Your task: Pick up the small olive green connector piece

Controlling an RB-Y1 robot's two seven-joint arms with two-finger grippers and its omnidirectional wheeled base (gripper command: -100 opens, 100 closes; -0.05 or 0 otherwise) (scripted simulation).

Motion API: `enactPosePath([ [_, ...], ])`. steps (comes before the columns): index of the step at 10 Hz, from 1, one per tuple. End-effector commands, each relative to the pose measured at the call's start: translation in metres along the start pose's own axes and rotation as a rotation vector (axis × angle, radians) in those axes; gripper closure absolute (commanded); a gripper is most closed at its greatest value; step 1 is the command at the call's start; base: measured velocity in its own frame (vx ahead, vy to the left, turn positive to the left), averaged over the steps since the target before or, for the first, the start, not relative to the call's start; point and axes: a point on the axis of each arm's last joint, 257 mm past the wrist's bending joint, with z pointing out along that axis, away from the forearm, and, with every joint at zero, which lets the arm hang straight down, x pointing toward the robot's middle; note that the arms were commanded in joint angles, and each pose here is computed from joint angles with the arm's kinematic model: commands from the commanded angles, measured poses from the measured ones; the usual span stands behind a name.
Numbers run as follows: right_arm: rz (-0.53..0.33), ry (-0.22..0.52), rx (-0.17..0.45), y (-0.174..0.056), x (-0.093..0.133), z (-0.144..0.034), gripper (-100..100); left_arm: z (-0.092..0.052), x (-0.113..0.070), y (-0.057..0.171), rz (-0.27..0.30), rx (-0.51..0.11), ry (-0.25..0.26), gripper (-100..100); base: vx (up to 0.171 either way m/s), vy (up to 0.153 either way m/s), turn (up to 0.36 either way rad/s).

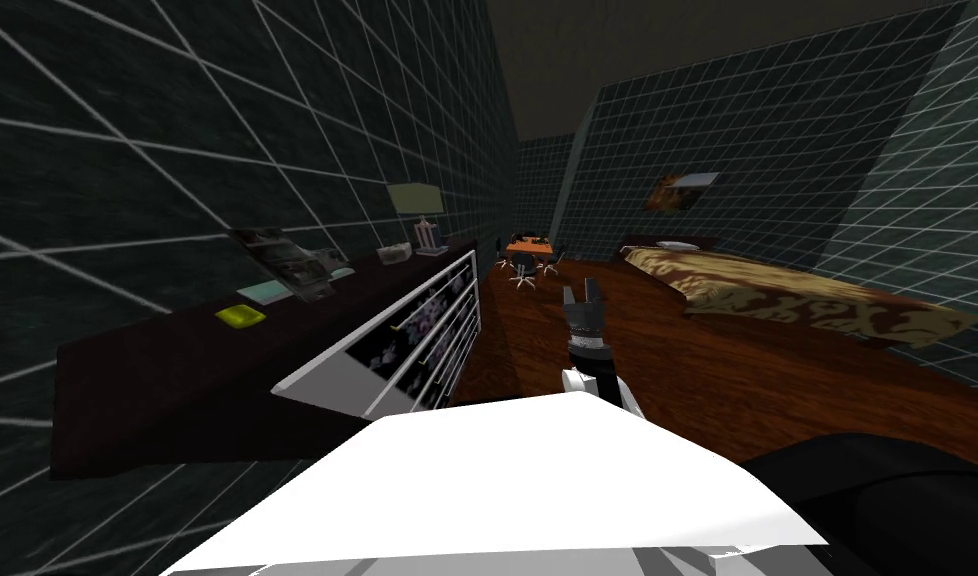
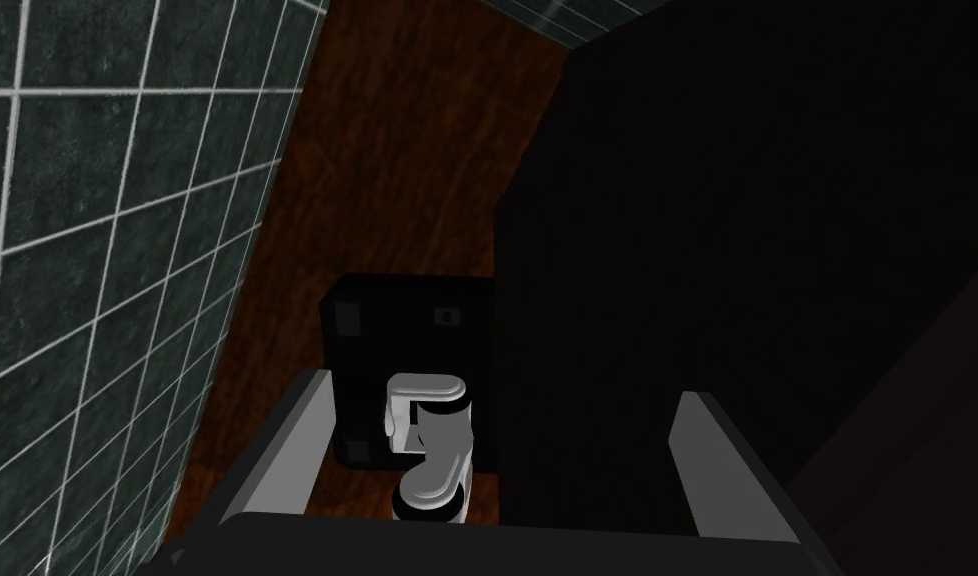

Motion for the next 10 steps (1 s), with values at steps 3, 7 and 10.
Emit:
enactPosePath([
  [3,0.000,0.000,0.000,0.000,0.000,0.000,0,-0.024,-0.009,0.024,0.140,-0.001,-0.001,-100,0.141,-0.040,-0.196],
  [7,0.000,0.000,0.000,0.000,0.000,0.000,0,-0.026,-0.021,0.031,0.205,-0.002,-0.038,-100,0.075,-0.023,-0.126],
  [10,0.000,0.000,0.000,0.000,0.000,0.000,0,-0.019,-0.033,0.028,0.232,-0.001,-0.096,-100,0.118,-0.031,-0.122],
])
